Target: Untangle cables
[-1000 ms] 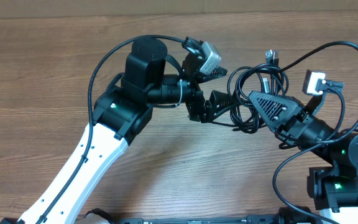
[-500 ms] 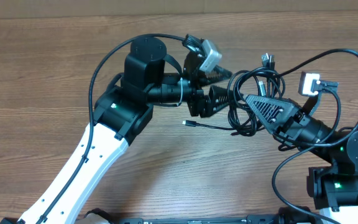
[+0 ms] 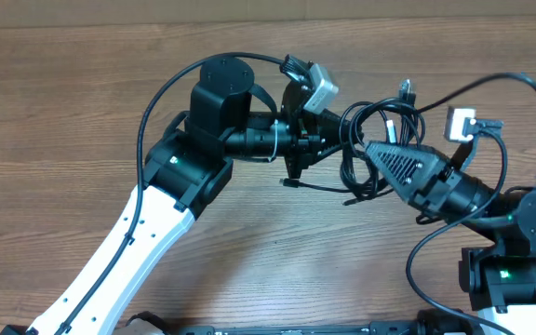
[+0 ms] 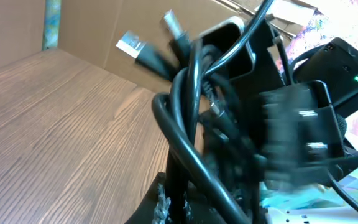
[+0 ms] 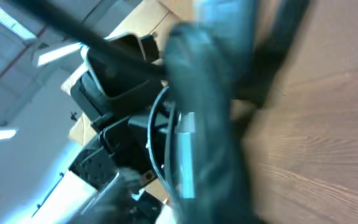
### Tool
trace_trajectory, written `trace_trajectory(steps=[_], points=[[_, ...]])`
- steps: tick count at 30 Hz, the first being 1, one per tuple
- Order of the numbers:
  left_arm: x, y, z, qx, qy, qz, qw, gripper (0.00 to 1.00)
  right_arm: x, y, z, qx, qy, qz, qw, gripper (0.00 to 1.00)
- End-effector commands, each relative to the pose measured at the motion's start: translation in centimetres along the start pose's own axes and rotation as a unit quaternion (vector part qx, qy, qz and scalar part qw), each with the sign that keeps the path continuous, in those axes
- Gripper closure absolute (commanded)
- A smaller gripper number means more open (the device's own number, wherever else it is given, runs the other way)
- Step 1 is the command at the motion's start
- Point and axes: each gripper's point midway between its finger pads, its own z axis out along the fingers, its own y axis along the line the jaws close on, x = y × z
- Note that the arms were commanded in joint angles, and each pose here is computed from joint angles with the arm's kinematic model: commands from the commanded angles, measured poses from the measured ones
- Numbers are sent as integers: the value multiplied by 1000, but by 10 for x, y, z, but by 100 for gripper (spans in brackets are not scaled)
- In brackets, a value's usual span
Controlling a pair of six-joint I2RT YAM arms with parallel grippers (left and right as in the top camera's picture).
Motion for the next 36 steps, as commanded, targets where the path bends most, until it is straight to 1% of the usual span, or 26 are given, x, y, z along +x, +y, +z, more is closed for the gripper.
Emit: trace_trajectory(steps=[1, 4, 6, 9, 12, 15, 19, 22, 27, 33, 34, 36], points=[[-14, 1, -12, -14, -19, 15, 1000, 96, 7, 2, -1, -4, 16, -36, 999, 23], [-16, 9, -19, -22, -23, 13, 999, 96, 10, -6, -1, 9, 21, -36, 999, 10], [-17, 10, -23, -19, -24, 12, 999, 96, 9, -14, -3, 24, 18, -30, 999, 7], [-18, 10, -29, -7, -24, 11, 1000, 96, 5, -27, -9, 48, 9, -14, 999, 5], [-18, 10, -38, 9, -24, 10, 1000, 96, 2, -50, -21, 93, -5, 15, 996, 5], [-19, 13, -41, 7, -26, 9, 1000, 96, 5, -68, -30, 126, -5, 24, 992, 4], [-19, 14, -42, 5, -26, 13, 1000, 96, 11, -96, -43, 184, -14, 58, 981, 3], [-19, 13, -42, 6, -26, 22, 999, 96, 15, -119, -57, 241, -29, 85, 966, 1], [-19, 14, -43, 5, -26, 39, 999, 96, 27, -161, -90, 361, -58, 134, 921, 0], [-16, 15, -42, 2, -22, 45, 999, 96, 33, -176, -105, 411, -70, 152, 896, 0], [-15, 15, -42, 1, -20, 46, 999, 96, 35, -184, -116, 442, -80, 156, 879, 0], [-13, 16, -42, 1, -17, 47, 999, 96, 40, -194, -131, 485, -89, 164, 854, 0]])
